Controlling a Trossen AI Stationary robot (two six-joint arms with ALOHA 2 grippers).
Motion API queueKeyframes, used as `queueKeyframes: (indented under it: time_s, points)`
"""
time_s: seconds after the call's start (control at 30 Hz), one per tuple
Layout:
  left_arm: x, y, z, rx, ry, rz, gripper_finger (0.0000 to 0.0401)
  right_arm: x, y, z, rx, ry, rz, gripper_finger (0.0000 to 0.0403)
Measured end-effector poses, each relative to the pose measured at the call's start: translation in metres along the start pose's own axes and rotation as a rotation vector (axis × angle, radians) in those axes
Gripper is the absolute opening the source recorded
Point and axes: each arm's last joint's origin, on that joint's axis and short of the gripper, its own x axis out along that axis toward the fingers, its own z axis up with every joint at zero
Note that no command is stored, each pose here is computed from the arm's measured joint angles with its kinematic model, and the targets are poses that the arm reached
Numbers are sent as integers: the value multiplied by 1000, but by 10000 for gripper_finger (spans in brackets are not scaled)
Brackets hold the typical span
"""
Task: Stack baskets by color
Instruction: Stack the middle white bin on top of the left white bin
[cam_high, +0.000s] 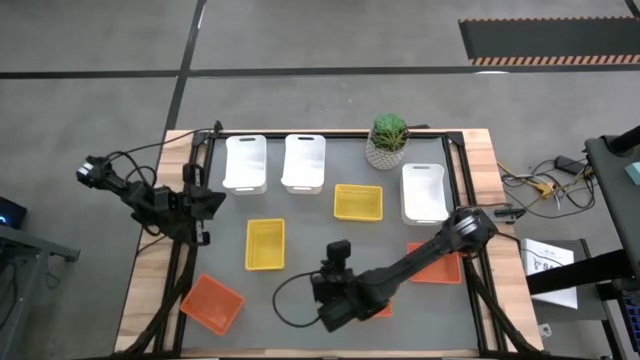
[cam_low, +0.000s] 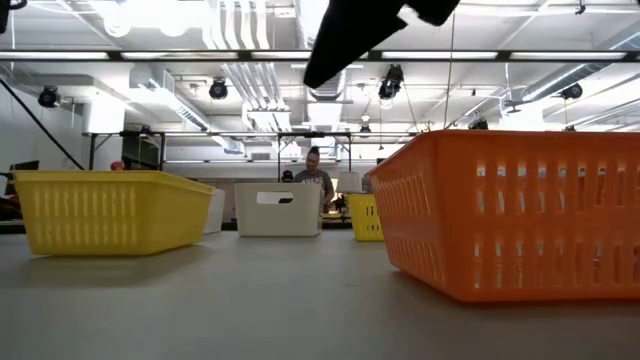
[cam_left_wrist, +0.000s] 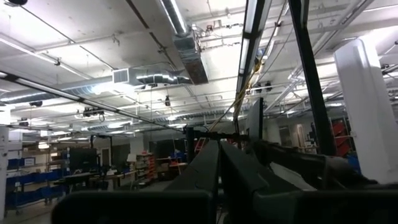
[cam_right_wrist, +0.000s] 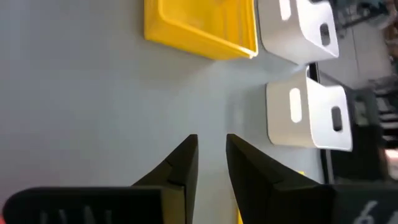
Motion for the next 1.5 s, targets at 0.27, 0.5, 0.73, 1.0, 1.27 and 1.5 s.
queueKeyframes:
  time_s: [0.27,0.5,0.73,1.0,1.27,1.5]
  points:
    - [2,-2,-2,7,12,-5,0,-17,-18,-45,59,-350,246,73]
    - [4,-6,-6,15,31,-14,0,-32,-39,-101,165,-549,301,72]
    - [13,-18,-21,-69,101,-32,0,-42,-58,-150,189,-743,277,72]
    - [28,-39,-45,-129,134,-38,0,-53,-81,-189,202,-964,266,72]
    - [53,-59,-59,-152,113,45,0,-48,-104,-200,173,-1070,320,47]
    - [84,-73,-70,-112,177,146,0,-54,-113,-205,111,-1149,351,28]
